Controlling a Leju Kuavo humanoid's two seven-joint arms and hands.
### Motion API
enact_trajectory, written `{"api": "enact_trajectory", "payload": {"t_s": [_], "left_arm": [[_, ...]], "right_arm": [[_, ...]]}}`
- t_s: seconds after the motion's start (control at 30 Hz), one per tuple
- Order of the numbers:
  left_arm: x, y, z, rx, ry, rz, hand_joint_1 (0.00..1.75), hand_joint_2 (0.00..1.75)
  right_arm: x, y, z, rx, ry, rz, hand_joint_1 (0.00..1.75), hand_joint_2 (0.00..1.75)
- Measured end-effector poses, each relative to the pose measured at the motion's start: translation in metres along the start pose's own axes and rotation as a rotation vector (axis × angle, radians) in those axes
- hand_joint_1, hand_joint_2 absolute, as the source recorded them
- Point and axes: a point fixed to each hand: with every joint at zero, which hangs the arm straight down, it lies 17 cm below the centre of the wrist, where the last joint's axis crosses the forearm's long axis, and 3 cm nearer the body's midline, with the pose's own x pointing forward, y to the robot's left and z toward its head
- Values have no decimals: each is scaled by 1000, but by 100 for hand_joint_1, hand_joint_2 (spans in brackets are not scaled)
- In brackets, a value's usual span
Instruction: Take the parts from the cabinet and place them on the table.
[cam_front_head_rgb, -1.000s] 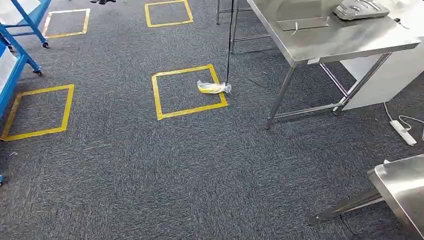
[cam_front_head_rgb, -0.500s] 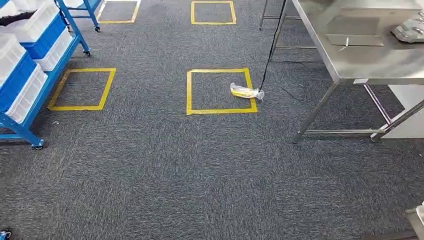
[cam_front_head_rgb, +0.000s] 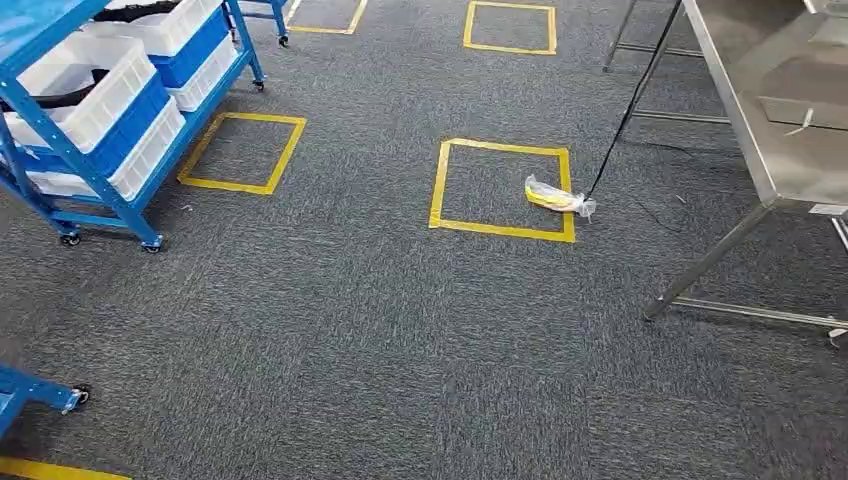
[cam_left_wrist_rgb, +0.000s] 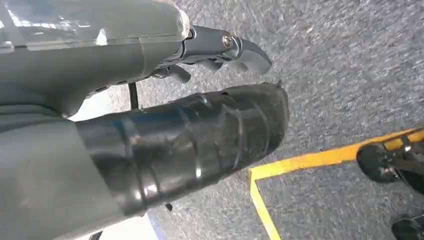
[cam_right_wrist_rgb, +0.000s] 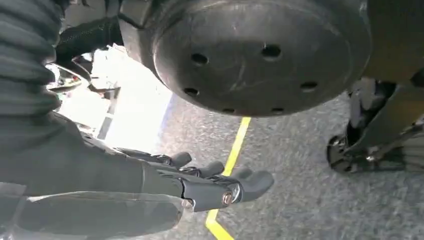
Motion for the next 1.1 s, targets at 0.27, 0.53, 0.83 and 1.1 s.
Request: {"api": "enact_trajectory", "payload": {"t_s": [0.27,0.53,0.83,1.1], "left_arm": [[18,6,-1,32,-101,-77,0,0],[19,2,-1,48,-111,20,0,0],[51,-15,-11,101,-75,186,0,0],[55,-22,-9,91,-133,206,0,0]], "right_arm": [[-11,12,2,41,42,-46,0,175],[13,10,2,30,-110,-101,0,175],[3,4,1,36,-39,-135,0,175],[-4,13,2,64,0,-151,0,175]]}}
